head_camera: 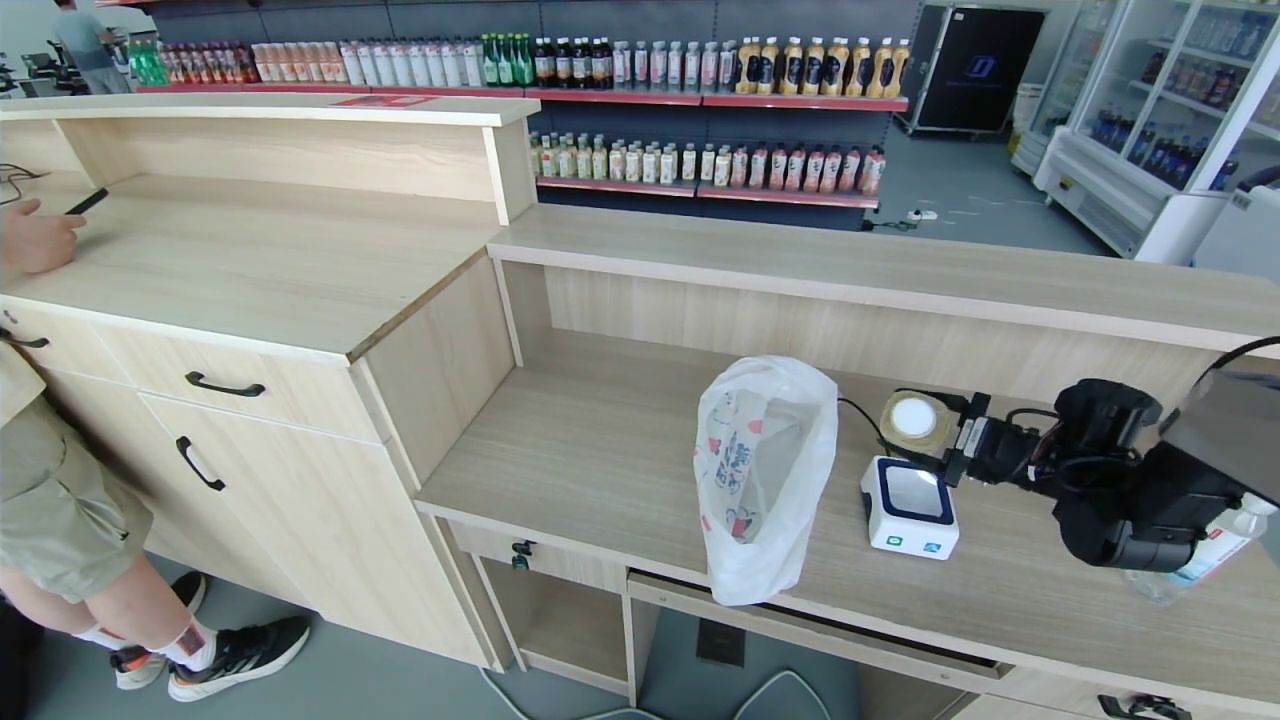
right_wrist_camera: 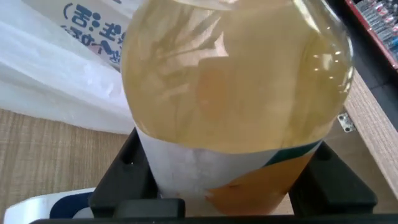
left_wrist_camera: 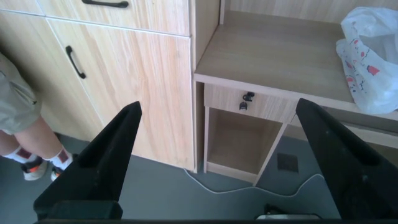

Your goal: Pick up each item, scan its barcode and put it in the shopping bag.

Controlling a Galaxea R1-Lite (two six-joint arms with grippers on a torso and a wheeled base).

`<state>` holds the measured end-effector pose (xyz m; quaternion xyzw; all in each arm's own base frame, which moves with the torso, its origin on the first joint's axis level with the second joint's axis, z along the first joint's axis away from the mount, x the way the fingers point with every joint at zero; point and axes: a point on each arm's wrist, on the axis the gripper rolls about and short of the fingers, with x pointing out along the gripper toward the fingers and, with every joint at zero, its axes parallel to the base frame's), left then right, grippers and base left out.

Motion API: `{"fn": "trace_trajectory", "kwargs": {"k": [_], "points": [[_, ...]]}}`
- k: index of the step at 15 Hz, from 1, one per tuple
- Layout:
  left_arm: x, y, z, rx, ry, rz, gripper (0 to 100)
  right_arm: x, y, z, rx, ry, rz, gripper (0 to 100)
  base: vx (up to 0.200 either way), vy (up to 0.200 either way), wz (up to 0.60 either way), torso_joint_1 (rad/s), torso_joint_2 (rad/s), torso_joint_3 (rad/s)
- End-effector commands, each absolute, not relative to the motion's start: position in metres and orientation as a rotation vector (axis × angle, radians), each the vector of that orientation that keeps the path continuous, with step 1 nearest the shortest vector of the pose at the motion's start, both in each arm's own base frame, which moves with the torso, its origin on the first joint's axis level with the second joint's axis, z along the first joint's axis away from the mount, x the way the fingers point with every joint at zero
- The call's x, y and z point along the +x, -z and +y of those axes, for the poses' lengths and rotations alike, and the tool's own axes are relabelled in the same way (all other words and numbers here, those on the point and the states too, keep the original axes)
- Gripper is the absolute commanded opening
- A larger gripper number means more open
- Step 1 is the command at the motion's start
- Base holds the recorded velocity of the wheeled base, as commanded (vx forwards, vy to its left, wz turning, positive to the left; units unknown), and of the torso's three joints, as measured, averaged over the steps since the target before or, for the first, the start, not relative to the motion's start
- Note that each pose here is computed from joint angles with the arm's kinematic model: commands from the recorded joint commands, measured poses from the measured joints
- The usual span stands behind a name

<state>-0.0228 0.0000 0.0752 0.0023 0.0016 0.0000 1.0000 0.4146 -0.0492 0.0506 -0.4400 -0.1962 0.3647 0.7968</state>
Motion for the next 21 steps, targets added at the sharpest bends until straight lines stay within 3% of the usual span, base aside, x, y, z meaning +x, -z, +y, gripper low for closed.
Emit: {"fn": "trace_trajectory", "kwargs": {"k": [1,2,4,6,7,8,12,16,21], "points": [[-0.023,-0.075,0.000,0.005,0.000,0.003,100,0.335,-0.153,-0.066,-0.636,-0.696,-0.284,0,0.000,0.000,0.00,0.000,0.00,0.000],[-0.023,-0.075,0.000,0.005,0.000,0.003,100,0.322,-0.164,-0.071,-0.574,-0.626,-0.245,0,0.000,0.000,0.00,0.000,0.00,0.000],[-0.023,-0.075,0.000,0.005,0.000,0.003,100,0.303,-0.179,-0.073,-0.340,-0.241,-0.084,0,0.000,0.000,0.00,0.000,0.00,0.000],[-0.023,-0.075,0.000,0.005,0.000,0.003,100,0.302,-0.175,-0.061,-0.238,-0.003,0.015,0,0.000,0.000,0.00,0.000,0.00,0.000],[-0.023,-0.075,0.000,0.005,0.000,0.003,100,0.291,-0.157,-0.048,-0.233,0.152,0.110,0,0.000,0.000,0.00,0.000,0.00,0.000],[-0.023,-0.075,0.000,0.005,0.000,0.003,100,0.282,-0.153,-0.043,-0.281,0.186,0.120,0,0.000,0.000,0.00,0.000,0.00,0.000],[-0.023,-0.075,0.000,0.005,0.000,0.003,100,0.273,-0.165,-0.044,-0.428,0.196,0.065,0,0.000,0.000,0.00,0.000,0.00,0.000],[-0.023,-0.075,0.000,0.005,0.000,0.003,100,0.280,-0.173,-0.035,-0.442,0.029,-0.060,0,0.000,0.000,0.45,0.003,0.00,0.001],[-0.023,-0.075,0.000,0.005,0.000,0.003,100,0.352,-0.130,-0.011,-0.375,-0.175,-0.019,0,0.000,0.000,0.36,0.001,0.00,0.003]]}}
